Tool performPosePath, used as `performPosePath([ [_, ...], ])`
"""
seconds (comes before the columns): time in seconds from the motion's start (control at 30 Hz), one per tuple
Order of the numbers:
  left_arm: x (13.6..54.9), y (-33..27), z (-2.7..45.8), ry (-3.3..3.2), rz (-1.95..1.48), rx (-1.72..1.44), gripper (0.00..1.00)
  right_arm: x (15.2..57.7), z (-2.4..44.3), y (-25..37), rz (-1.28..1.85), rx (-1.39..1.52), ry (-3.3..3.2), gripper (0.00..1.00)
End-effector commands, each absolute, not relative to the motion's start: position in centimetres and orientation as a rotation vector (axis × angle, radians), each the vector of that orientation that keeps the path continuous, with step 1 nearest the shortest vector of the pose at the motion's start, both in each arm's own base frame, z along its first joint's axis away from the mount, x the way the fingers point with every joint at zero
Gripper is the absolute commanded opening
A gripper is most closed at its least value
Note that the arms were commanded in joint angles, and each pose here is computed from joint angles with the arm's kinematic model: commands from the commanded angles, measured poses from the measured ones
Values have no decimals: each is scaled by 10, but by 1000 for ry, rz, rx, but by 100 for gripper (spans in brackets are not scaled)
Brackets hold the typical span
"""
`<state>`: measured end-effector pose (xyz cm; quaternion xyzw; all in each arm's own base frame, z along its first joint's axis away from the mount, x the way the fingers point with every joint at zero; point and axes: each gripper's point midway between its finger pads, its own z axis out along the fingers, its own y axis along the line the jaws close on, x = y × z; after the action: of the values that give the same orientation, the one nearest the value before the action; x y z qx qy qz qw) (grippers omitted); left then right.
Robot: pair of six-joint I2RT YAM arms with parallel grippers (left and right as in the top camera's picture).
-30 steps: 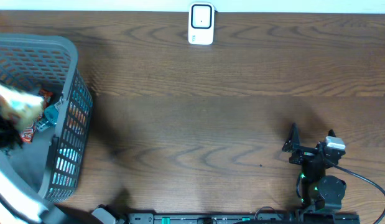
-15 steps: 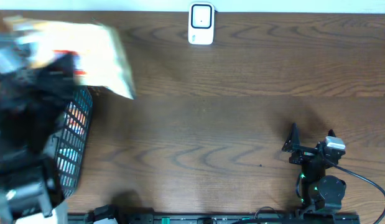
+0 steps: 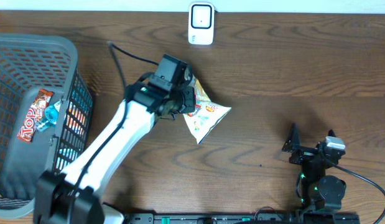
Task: Scan the item barcode
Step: 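Lift the snack bag out and drop it on the table center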
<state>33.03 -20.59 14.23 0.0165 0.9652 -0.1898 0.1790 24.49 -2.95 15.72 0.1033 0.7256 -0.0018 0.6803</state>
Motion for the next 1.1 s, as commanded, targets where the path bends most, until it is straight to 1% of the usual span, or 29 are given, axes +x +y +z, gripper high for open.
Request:
performPosePath([
  [0.0,342,-200,116,2766,-427,48,7,244,157,-32,-21,231,1629,99],
  [0.17,346,-191,87,2823,-325,-22,8,244,157,-32,-20,231,1629,99],
  [0.2,345,-191,84,2835,-321,-40,9,244,157,-32,-21,231,1629,99],
  [0.23,345,-191,80,2846,-316,-51,13,244,157,-32,-20,231,1629,99],
  [0.3,342,-189,71,2876,-300,-69,15,244,157,-32,-21,231,1629,99],
  [0.4,340,-188,60,2906,-282,-77,45,244,157,-32,-21,231,1629,99],
  [0.43,340,-188,58,2913,-278,-95,60,244,157,-32,-21,231,1629,99],
  [0.47,339,-188,58,2914,-279,-105,80,244,157,-32,-21,231,1629,99],
  [0.5,339,-188,58,2915,-279,-109,98,244,157,-32,-20,231,1629,99],
  [0.7,339,-188,60,2912,-281,-109,100,244,157,-32,-20,231,1629,99],
  [0.8,345,-191,73,2876,-306,-107,100,244,157,-32,-21,231,1629,99],
  [0.97,357,-197,119,2769,-376,-98,100,244,157,-32,-21,231,1629,99],
  [1.03,362,-199,144,2708,-413,-93,100,244,157,-32,-21,231,1629,99],
  [1.07,366,-201,165,2655,-444,-89,100,244,157,-32,-20,231,1629,99],
])
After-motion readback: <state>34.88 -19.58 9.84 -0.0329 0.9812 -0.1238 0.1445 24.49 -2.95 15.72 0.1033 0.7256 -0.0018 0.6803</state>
